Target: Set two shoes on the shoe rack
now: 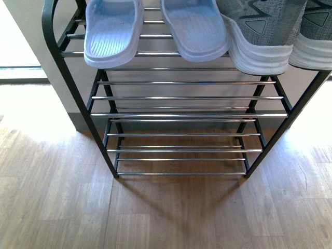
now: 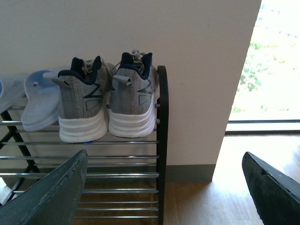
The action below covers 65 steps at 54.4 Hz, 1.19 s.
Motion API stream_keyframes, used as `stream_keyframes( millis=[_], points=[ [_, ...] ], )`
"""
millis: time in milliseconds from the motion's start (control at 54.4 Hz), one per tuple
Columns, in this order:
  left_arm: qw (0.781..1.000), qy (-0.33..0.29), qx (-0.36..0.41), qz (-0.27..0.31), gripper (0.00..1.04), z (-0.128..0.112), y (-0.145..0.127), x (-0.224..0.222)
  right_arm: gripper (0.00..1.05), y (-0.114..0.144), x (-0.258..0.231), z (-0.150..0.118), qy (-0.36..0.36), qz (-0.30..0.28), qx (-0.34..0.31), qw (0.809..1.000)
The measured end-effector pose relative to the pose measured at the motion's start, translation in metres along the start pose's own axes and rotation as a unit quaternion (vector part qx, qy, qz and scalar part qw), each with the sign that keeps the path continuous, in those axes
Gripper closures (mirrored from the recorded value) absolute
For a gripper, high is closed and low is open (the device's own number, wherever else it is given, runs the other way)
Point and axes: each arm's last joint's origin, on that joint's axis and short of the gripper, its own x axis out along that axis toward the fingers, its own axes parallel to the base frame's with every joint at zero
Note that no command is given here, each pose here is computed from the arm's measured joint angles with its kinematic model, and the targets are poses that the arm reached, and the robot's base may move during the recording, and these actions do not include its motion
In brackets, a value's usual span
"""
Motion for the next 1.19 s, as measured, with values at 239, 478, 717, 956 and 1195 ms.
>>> stream_keyframes(
  millis=[239, 478, 717, 956, 1195],
  points=[
    [1.000, 0.000, 0.000, 0.000, 0.78, 0.0000, 0.0000, 0.0000, 0.09, 0.0000, 0.0000, 0.0000, 0.000, 0.000, 0.000, 1.000],
    [1.000, 0.000, 0.000, 0.000, 0.32, 0.0000, 0.0000, 0.0000, 0.09, 0.0000, 0.0000, 0.0000, 0.000, 0.000, 0.000, 1.000],
    [1.000, 0.000, 0.001, 0.000, 0.09, 0.0000, 0.0000, 0.0000, 0.09, 0.0000, 0.0000, 0.0000, 0.000, 0.000, 0.000, 1.000],
    [1.000, 0.000, 0.001, 0.000, 0.09, -0.0001, 0.0000, 0.0000, 0.09, 0.0000, 0.0000, 0.0000, 0.000, 0.000, 0.000, 1.000],
    [1.000, 0.000, 0.001, -0.001, 0.09, 0.0000, -0.0001, 0.0000, 0.09, 0.0000, 0.0000, 0.0000, 0.000, 0.000, 0.000, 1.000]
  ],
)
